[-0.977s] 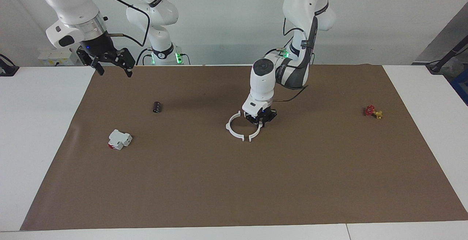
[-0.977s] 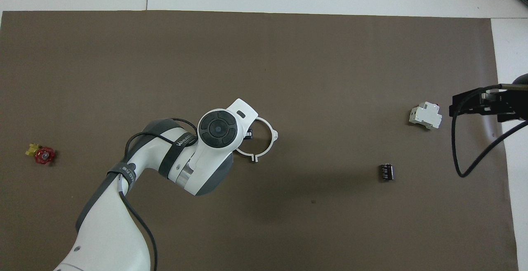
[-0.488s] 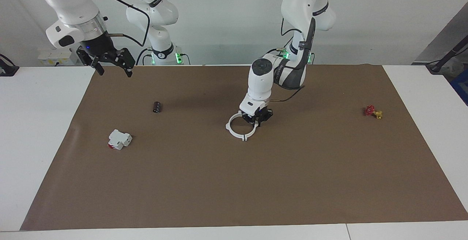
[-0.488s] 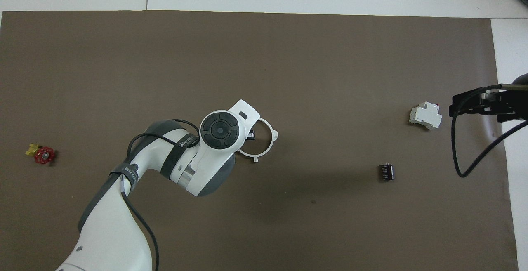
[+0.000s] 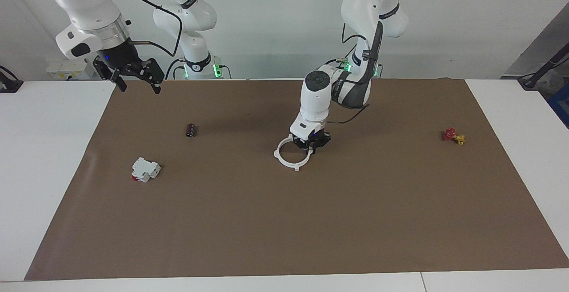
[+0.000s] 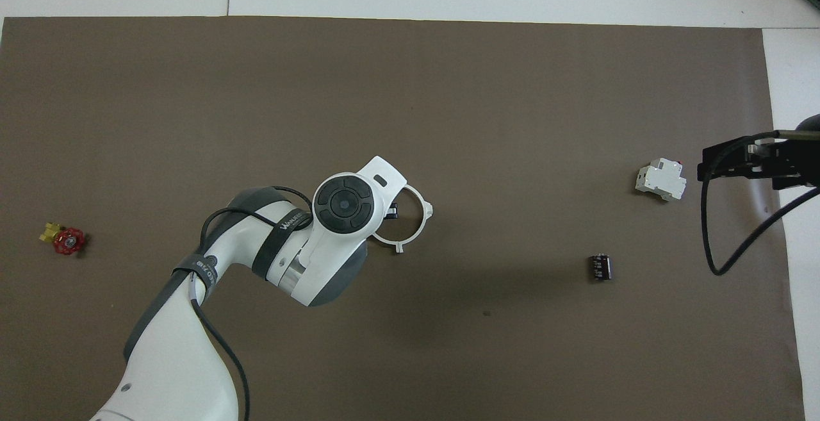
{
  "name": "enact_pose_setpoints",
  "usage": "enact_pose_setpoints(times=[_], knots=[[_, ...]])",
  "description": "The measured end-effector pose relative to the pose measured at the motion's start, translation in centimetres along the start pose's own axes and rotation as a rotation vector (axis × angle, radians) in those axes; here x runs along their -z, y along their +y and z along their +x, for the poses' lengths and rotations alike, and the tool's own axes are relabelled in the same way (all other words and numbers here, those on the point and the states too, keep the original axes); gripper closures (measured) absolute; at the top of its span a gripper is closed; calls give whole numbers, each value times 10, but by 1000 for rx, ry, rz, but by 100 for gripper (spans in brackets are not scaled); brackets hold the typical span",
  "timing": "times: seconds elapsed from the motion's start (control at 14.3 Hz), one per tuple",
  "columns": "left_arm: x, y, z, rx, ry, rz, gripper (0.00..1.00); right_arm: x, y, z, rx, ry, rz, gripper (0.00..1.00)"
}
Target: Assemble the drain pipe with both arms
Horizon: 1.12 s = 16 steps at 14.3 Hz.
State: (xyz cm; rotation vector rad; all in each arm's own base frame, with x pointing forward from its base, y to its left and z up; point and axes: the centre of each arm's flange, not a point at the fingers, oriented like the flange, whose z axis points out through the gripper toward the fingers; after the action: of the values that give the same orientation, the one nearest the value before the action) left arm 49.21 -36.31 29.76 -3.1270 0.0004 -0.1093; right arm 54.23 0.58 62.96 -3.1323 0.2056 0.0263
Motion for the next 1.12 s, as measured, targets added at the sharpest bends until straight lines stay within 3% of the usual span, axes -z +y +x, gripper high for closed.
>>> enact_pose_setpoints(times=[1.12], knots=[[0,5,0,-3,19,-24,79,0,0,0,0,0,0,0]])
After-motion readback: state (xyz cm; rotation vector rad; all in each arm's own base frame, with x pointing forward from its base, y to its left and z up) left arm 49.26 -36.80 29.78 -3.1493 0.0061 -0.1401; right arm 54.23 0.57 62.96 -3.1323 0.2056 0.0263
